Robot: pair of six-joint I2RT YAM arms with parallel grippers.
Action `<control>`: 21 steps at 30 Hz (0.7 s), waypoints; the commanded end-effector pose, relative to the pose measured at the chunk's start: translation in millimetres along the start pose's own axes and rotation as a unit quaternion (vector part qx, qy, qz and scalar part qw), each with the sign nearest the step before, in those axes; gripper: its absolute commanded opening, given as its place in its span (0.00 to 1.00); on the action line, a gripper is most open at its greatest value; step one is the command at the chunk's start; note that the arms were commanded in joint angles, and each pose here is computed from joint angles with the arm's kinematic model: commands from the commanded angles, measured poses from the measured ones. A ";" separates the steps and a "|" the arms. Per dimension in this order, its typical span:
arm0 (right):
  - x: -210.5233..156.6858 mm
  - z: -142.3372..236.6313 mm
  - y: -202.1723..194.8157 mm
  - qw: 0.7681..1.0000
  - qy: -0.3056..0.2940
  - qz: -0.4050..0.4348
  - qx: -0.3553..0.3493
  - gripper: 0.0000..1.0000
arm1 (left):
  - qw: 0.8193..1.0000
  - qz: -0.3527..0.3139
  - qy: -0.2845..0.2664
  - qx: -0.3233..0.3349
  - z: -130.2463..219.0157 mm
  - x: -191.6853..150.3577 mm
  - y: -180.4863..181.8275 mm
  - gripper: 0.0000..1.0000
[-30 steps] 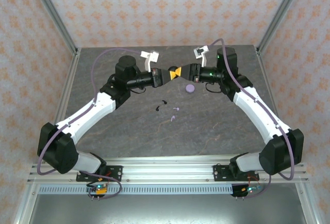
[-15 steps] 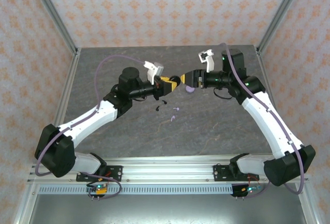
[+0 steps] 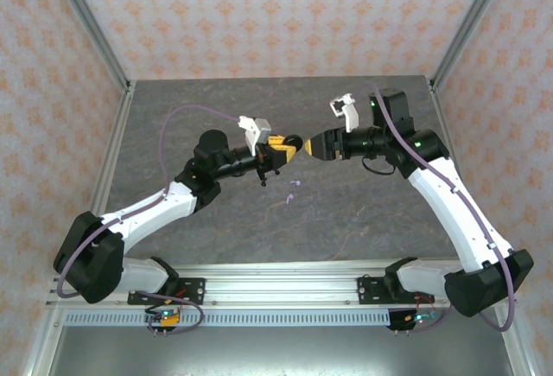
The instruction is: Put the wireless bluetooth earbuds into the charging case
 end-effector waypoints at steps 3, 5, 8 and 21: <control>9.3 4.9 8.1 1.000 -0.009 0.026 0.011 0.61 | 0.998 -0.042 -0.038 -0.031 1.4 15.4 -19.6 0.03; 10.4 2.5 7.1 1.000 -0.008 0.026 0.011 0.61 | 0.998 -0.042 -0.033 -0.036 0.1 14.9 -21.7 0.03; 12.4 -1.1 5.2 1.000 -0.005 0.026 0.011 0.61 | 0.998 -0.043 -0.030 -0.040 -1.4 14.9 -24.5 0.03; 11.0 -12.5 -3.6 1.000 0.014 0.019 -0.020 0.61 | 0.997 -0.042 -0.032 -0.055 -0.3 21.7 -34.4 0.03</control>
Point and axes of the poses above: each hand's point on the last joint's axis, 136 mm out from that joint toward the fingers, its own z axis back along the fingers, its own y axis along the line the jaws close on, x = y × z, the point moved 9 cm from there along z, back along the fingers, and after that the axes turned 15 degrees about z, right-handed, at the moved point
